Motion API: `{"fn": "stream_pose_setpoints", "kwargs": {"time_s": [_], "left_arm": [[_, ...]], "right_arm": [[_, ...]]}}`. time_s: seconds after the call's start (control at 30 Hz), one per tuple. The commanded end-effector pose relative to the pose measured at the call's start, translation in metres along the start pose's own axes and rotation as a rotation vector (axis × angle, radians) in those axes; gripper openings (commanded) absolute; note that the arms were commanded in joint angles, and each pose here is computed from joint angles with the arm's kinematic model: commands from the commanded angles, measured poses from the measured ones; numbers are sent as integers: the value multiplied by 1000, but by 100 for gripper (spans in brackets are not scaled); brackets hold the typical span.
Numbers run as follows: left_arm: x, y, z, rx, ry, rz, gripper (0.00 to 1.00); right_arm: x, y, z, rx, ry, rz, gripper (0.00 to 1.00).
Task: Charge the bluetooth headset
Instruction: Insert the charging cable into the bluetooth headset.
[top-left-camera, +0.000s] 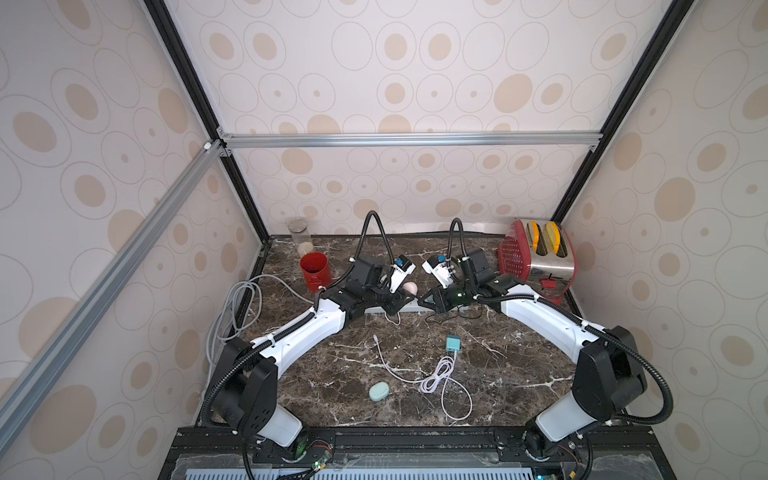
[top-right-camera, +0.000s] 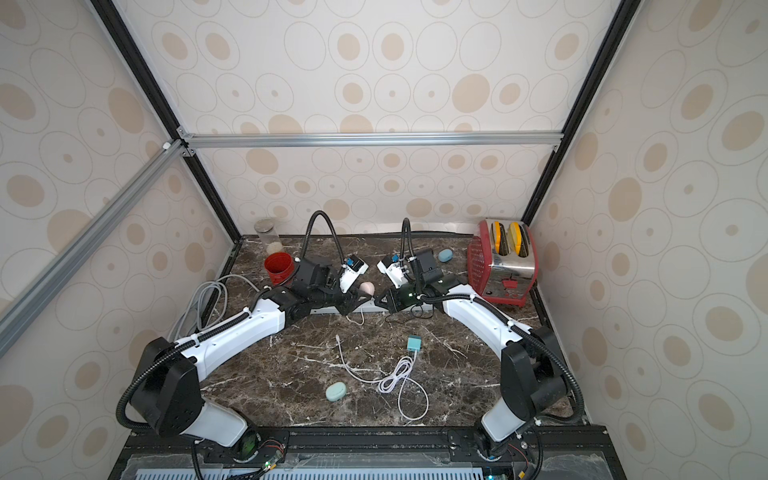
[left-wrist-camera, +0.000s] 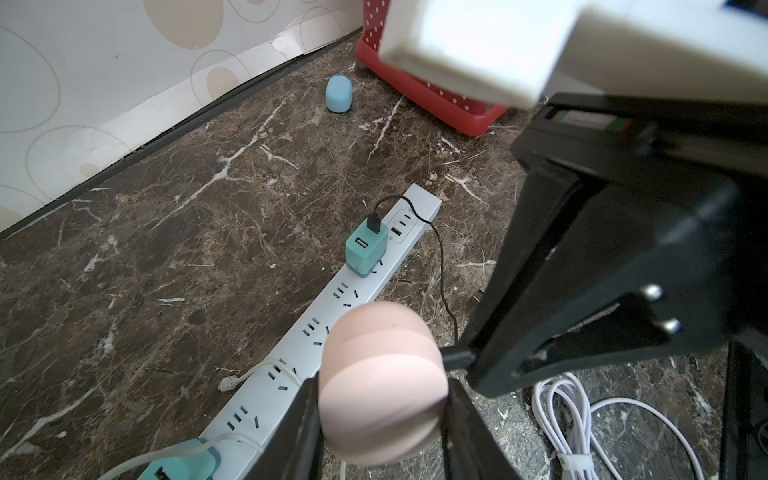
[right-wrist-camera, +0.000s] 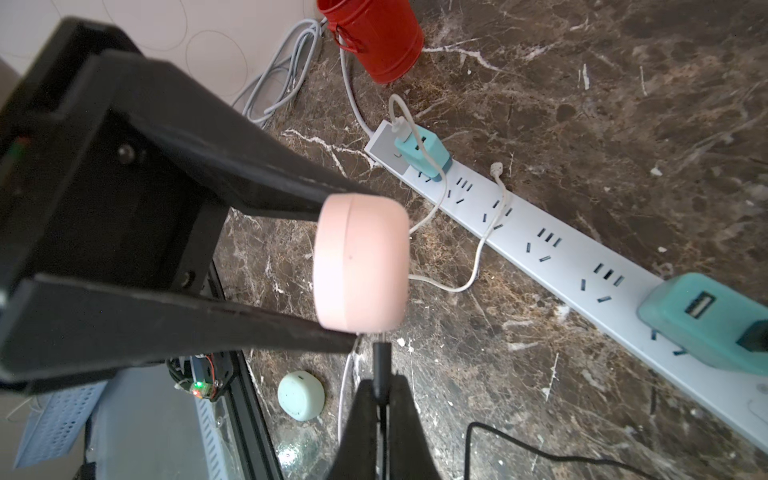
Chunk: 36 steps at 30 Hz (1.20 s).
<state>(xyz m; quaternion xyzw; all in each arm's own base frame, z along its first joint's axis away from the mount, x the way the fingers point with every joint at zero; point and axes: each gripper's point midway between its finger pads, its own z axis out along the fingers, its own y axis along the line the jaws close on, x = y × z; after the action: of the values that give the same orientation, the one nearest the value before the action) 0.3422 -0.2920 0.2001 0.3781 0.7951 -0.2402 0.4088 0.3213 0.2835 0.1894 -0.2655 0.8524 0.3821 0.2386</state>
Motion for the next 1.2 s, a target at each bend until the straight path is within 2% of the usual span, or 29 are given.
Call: {"fn": "stream_pose_setpoints", "kwargs": {"time_s": [0.0, 0.03, 0.43, 0.97, 1.07, 1.17], "left_arm": [[-16, -13, -8, 56, -54, 59, 10], [-16, -15, -8, 65, -54, 62, 10], [-18, -35, -2, 188, -45, 70, 8], [-12, -62, 0, 315, -32, 48, 5], [-14, -63, 2, 308, -34, 42, 5], [-18, -43, 4, 188, -25, -9, 4]], "right_arm": [[-14, 5, 0, -19, -32, -26, 3], [-15, 5, 1, -19, -34, -28, 0], [-23, 6, 6, 3, -42, -70, 0], [-46, 15, 6, -2, -113, -110, 0], [-46, 16, 9, -6, -105, -108, 0], [-40, 14, 5, 19, -90, -99, 0]]}}
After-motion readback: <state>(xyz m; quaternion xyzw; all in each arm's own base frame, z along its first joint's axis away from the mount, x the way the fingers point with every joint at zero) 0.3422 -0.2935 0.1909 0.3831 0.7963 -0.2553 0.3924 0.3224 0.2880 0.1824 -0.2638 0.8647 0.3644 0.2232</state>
